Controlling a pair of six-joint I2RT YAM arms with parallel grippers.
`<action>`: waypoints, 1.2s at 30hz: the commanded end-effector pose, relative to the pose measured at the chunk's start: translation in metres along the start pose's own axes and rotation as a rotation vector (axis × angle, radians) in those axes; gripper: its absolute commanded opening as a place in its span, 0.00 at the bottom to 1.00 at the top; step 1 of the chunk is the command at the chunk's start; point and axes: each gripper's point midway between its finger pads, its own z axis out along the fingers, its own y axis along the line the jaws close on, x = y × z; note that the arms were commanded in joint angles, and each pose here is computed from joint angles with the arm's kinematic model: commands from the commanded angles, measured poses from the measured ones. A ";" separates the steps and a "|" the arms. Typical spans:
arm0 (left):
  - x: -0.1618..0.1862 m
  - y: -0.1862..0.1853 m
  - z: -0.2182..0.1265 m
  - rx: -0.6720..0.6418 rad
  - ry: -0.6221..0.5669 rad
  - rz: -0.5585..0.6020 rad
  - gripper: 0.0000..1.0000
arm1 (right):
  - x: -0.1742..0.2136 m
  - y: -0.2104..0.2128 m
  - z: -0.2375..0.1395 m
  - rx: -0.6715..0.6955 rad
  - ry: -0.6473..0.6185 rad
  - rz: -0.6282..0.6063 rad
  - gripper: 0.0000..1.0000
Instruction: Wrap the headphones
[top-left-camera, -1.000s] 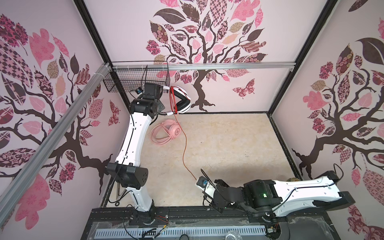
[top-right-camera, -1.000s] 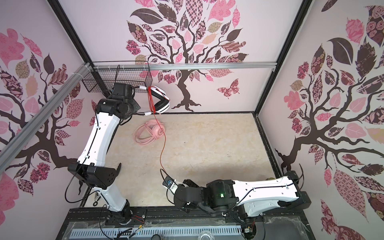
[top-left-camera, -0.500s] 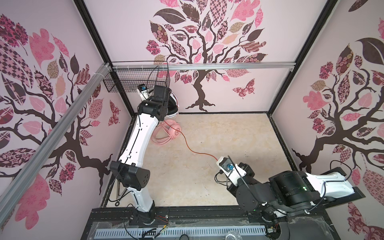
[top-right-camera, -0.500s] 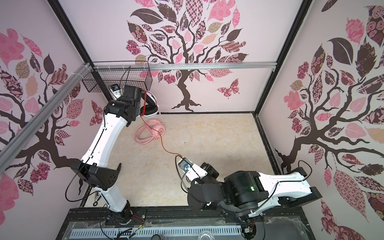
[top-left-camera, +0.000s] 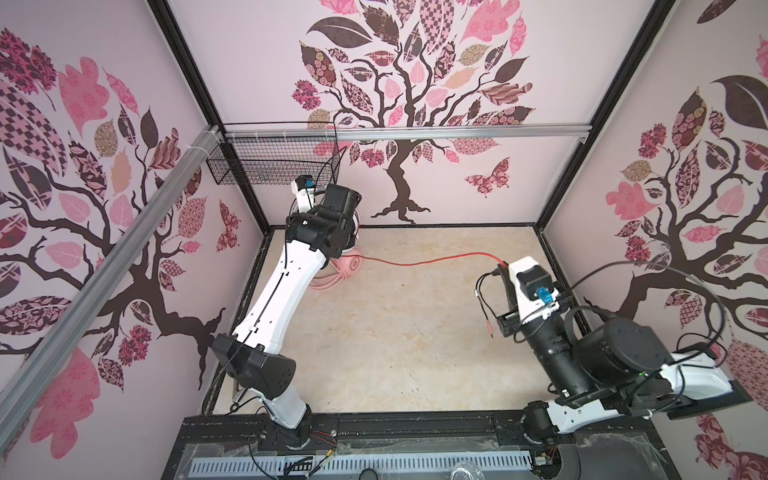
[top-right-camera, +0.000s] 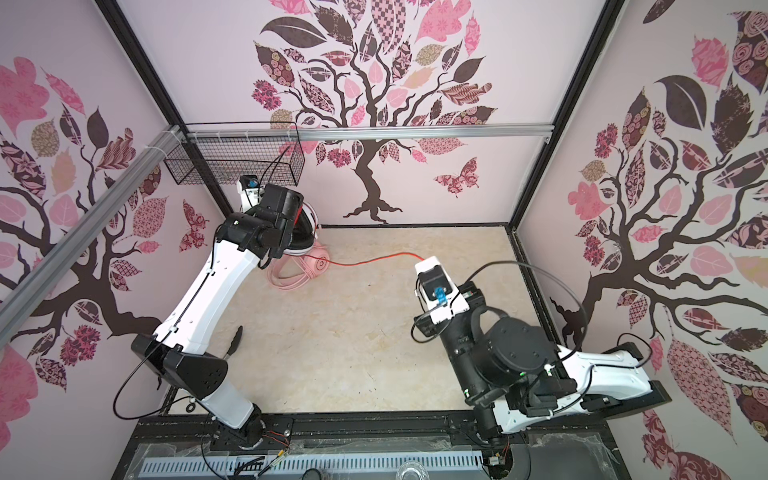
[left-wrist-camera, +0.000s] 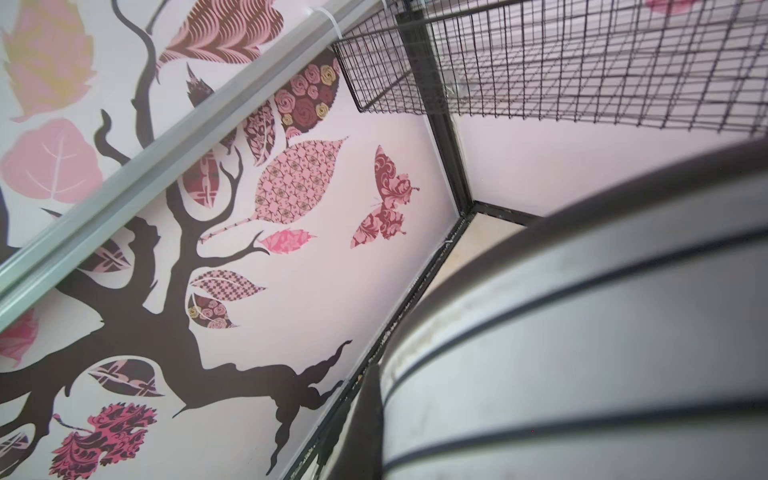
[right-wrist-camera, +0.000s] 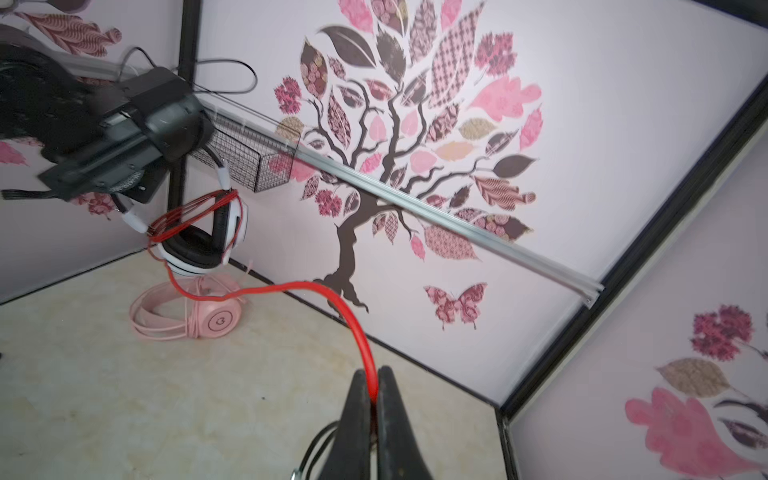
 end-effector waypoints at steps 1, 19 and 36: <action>0.020 -0.020 -0.025 0.170 0.025 0.004 0.00 | -0.017 -0.035 0.012 0.069 -0.011 0.065 0.00; 0.127 -0.065 -0.112 0.819 0.259 0.071 0.00 | 0.138 -0.054 0.237 -0.154 0.346 0.470 0.00; 0.163 -0.086 -0.126 0.922 0.412 0.238 0.00 | 0.157 -0.117 0.302 -0.104 0.331 0.583 0.00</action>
